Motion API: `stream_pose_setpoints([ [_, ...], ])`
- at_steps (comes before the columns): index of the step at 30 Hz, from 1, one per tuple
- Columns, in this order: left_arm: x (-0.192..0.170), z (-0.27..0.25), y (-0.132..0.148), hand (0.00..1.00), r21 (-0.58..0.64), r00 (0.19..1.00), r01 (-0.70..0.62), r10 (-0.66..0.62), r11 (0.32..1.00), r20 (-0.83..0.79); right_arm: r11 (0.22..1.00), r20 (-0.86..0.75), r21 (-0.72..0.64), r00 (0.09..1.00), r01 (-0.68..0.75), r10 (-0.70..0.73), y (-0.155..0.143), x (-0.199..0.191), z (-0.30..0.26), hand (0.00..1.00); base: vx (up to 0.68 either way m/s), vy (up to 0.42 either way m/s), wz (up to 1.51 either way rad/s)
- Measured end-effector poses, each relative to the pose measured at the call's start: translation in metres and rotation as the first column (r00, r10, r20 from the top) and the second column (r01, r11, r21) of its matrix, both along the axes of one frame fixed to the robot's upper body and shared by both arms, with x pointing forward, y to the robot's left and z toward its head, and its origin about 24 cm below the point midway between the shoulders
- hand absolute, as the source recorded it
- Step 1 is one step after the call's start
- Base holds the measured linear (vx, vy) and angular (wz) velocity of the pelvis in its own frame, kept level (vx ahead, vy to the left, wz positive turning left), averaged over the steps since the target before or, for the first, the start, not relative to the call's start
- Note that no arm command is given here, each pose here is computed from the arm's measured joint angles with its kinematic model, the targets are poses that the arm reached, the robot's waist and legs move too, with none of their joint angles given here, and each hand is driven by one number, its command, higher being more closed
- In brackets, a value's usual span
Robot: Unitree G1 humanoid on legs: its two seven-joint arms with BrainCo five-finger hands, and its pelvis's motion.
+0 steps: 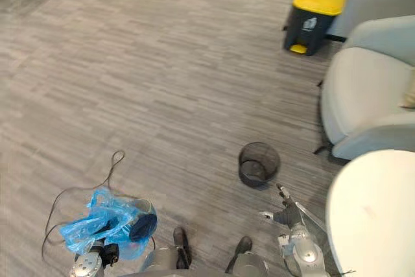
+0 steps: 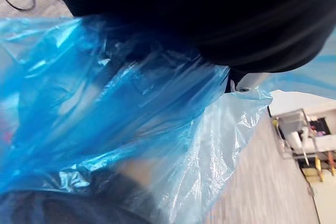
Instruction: Gather rubbish on tea table into small bin, then transfer packed bag to large trash can.
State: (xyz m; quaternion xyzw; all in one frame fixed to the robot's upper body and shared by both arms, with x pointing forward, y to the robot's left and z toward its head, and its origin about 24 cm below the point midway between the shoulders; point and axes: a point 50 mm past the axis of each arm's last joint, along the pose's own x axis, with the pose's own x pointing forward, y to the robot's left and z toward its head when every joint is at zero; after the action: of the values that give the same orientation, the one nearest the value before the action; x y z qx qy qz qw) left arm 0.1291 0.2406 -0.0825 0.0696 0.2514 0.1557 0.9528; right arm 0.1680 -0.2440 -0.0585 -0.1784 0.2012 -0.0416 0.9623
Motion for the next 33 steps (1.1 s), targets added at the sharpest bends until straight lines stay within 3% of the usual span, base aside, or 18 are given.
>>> stream_pose_setpoints([
  [10, 0.006, 0.004, 0.005, 1.0, 0.04, 0.998, 0.06, -0.059, 0.997, -0.005, 0.996, 0.003, 0.083, 1.0, -0.029, 0.029, 0.033, 0.01, -0.006, 0.0, 0.18, 0.131, 0.33],
  [19, 0.029, 0.01, -0.01, 1.0, 0.027, 0.99, 0.13, -0.131, 0.991, 0.045, 0.998, 0.008, 0.058, 0.999, -0.035, 0.035, 0.028, 0.015, -0.003, 0.0, 0.48, -0.136, 0.14],
  [26, 0.028, 0.005, -0.023, 1.0, -0.029, 0.99, 0.132, -0.131, 0.991, 0.044, 0.996, 0.042, 0.05, 0.997, -0.07, 0.068, 0.031, 0.026, 0.005, 0.0, 0.64, -0.214, -0.72],
  [33, 0.027, 0.011, -0.026, 1.0, -0.038, 0.987, 0.146, -0.143, 0.989, 0.077, 0.999, 0.051, 0.022, 0.998, -0.049, 0.048, 0.021, 0.029, 0.008, 0.0, 0.49, 0.143, -1.21],
])
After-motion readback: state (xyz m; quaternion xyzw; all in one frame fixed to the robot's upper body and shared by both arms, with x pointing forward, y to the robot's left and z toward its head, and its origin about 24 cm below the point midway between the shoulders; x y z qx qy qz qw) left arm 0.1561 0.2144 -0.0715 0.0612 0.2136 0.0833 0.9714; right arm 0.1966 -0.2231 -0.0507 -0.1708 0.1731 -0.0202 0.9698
